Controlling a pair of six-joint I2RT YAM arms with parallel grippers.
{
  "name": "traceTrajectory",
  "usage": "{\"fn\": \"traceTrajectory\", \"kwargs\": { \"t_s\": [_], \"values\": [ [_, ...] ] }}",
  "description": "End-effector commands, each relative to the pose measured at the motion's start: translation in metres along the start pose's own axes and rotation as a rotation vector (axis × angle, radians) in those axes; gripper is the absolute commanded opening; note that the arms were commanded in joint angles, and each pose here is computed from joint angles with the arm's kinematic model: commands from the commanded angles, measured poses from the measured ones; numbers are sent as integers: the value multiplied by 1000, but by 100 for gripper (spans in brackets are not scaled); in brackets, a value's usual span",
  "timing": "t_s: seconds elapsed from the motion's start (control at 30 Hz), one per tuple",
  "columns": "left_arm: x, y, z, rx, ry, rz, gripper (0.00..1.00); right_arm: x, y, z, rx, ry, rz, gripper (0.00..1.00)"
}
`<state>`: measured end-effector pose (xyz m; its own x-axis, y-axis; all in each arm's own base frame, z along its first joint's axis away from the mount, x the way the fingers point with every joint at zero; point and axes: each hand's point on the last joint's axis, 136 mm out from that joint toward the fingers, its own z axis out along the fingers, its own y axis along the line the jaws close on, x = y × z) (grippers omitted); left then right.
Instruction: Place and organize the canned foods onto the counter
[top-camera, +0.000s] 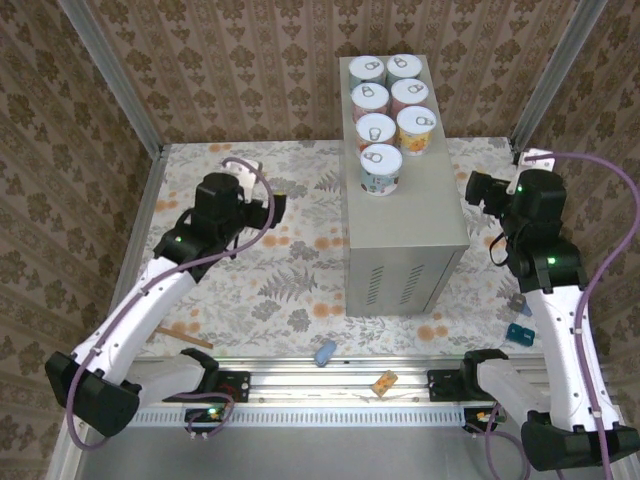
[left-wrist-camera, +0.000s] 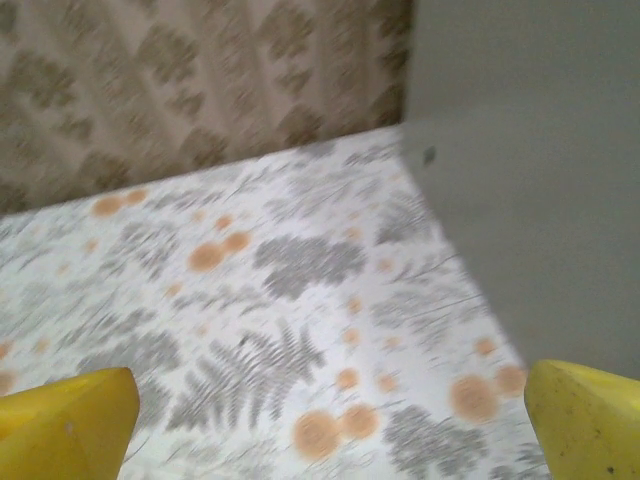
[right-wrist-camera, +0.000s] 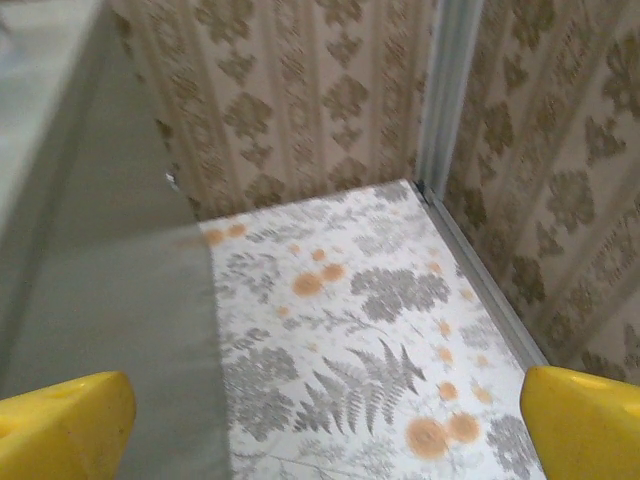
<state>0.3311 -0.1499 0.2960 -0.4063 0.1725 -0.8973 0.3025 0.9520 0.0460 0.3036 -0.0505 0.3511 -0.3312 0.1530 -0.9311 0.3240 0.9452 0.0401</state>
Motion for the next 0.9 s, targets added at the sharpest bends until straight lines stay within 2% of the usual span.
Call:
{"fn": "traceTrajectory", "kwargs": {
  "t_s": [0.0,0.2,0.27,0.47,0.7,0.87],
  "values": [
    [10,49,1,-171,-13,-79,100,26,-18,10,83,43,29,100],
    [78,119,23,-381,126,-226,100,65,-29,40,142,90,52,100],
    [100,132,29,-443,150,-214,100,80,-31,52,154,104,55,100],
    [138,159,31,-627,124,-112,100,134,-38,97,206,190,54,100],
    [160,168,37,-666,65,-120,100,178,-37,136,231,240,88,100],
    [177,171,46,-675,-22,-129,100,200,-35,157,212,188,103,100]
  ]
}}
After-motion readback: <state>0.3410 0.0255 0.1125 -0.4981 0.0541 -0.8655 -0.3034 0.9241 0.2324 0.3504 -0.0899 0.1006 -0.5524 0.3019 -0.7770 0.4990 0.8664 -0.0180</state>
